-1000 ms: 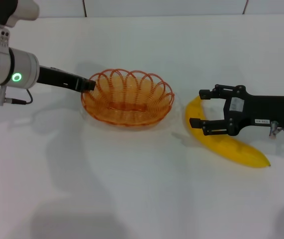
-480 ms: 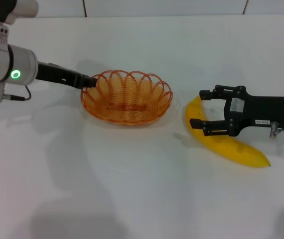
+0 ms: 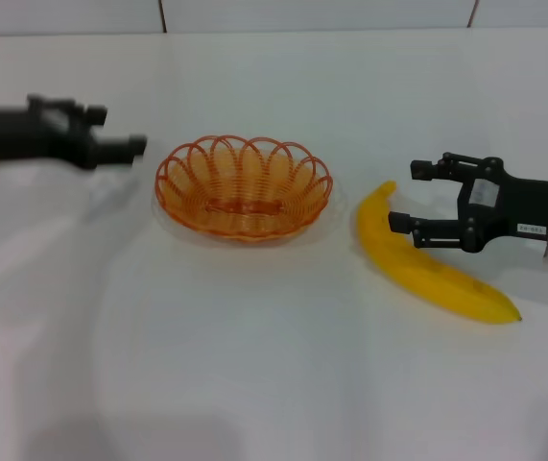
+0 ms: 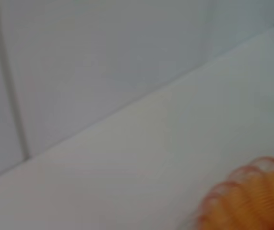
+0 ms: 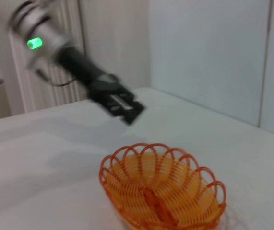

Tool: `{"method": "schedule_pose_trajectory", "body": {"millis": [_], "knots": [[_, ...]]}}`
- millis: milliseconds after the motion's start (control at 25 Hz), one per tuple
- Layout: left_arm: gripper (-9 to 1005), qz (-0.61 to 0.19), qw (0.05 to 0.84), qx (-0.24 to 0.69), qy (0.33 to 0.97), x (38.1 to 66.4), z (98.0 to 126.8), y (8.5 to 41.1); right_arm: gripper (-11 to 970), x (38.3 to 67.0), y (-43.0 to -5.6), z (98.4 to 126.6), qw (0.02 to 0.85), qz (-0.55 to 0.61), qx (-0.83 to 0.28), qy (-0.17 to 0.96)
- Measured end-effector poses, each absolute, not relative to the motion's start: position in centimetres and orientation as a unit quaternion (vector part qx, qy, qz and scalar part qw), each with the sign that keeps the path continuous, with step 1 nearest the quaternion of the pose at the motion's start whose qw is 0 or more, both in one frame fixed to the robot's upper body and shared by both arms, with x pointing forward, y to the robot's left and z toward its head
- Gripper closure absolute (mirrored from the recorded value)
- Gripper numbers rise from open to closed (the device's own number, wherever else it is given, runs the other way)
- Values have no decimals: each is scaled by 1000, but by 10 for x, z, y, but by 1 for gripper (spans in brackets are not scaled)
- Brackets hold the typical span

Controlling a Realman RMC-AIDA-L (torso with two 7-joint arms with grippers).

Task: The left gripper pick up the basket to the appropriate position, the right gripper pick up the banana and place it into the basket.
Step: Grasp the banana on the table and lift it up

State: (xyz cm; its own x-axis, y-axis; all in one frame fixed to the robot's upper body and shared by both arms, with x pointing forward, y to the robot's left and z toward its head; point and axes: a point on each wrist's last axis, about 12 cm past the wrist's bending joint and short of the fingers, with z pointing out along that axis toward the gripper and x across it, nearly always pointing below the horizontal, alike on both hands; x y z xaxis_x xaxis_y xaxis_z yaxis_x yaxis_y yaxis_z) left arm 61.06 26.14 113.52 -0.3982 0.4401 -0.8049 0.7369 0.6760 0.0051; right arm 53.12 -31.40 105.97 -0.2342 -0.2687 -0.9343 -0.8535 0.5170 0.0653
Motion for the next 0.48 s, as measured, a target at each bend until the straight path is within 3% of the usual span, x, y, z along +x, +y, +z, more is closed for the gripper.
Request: {"method": "schedule_pose_trajectory", "body": {"millis": [200, 480], "knots": [[307, -207, 503, 398, 739, 552, 1112, 276, 106, 525, -322, 1058, 488, 300, -374, 729], [148, -222, 521, 420, 709, 501, 1069, 295, 107, 515, -332, 1052, 469, 296, -375, 743]]}}
